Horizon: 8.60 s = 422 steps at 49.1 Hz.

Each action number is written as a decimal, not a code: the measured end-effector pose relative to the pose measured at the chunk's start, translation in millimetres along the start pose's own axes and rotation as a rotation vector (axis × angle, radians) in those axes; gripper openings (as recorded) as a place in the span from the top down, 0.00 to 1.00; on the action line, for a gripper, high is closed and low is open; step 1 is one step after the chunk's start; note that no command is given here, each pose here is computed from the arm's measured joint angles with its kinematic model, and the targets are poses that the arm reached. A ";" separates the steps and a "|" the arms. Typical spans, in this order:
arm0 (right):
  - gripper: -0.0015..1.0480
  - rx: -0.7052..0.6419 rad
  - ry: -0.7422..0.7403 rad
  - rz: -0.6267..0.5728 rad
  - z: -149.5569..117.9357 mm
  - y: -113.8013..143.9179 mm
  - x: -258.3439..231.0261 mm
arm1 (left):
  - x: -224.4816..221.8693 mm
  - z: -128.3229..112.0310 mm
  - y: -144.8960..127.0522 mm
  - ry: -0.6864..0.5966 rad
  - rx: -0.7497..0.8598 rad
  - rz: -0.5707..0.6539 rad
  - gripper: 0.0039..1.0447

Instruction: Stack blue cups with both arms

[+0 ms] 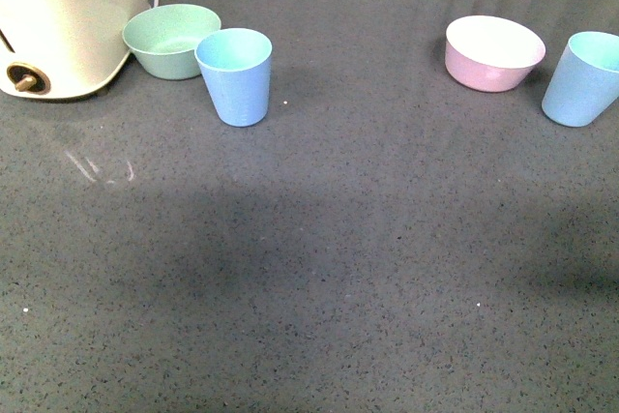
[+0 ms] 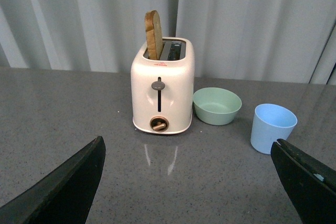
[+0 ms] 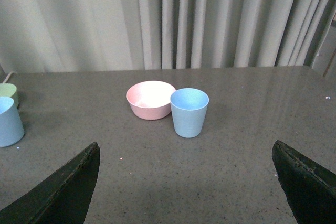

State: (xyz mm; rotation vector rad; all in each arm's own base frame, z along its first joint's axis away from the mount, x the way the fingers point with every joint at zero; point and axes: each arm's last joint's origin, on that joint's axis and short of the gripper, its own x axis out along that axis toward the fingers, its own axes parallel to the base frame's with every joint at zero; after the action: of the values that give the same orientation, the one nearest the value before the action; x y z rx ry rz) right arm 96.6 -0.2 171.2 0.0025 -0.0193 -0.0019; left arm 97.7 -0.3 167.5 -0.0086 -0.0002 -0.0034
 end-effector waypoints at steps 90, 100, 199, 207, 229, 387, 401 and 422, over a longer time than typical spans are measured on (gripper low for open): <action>0.09 0.000 -0.001 0.000 0.1 0.0 -0.1 | 209.3 22.1 -117.2 0.863 -0.100 -0.130 0.08; 0.09 0.000 -0.001 0.000 0.1 0.0 -0.1 | 238.8 16.4 -136.3 0.882 -0.101 -0.075 0.08; 0.09 0.000 -0.001 0.000 0.1 0.0 -0.1 | 335.4 -30.5 -181.3 1.043 -0.169 0.164 0.71; 0.09 0.000 -0.001 0.000 0.1 0.0 -0.1 | 333.0 -31.2 -184.2 1.056 -0.163 0.164 0.98; 0.09 0.000 -0.001 0.000 0.1 0.0 -0.1 | 282.1 -5.5 -219.6 1.098 -0.145 0.014 0.98; 0.09 0.000 -0.001 0.000 0.1 0.0 -0.1 | 62.5 8.7 0.0 0.009 -0.002 0.008 0.99; 0.09 0.000 0.000 0.000 0.0 0.0 0.0 | 45.3 -3.7 0.0 0.013 -0.002 -0.001 0.99; 0.09 0.000 -0.001 0.000 0.1 0.0 -0.1 | 25.9 3.6 0.0 -0.013 -0.002 0.000 0.99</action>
State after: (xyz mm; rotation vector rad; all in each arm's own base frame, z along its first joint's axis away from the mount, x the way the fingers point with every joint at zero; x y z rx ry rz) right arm 96.5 -0.2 171.3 0.0025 -0.0200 -0.0015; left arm 123.6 -0.5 171.1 -0.0101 -0.0128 -0.0039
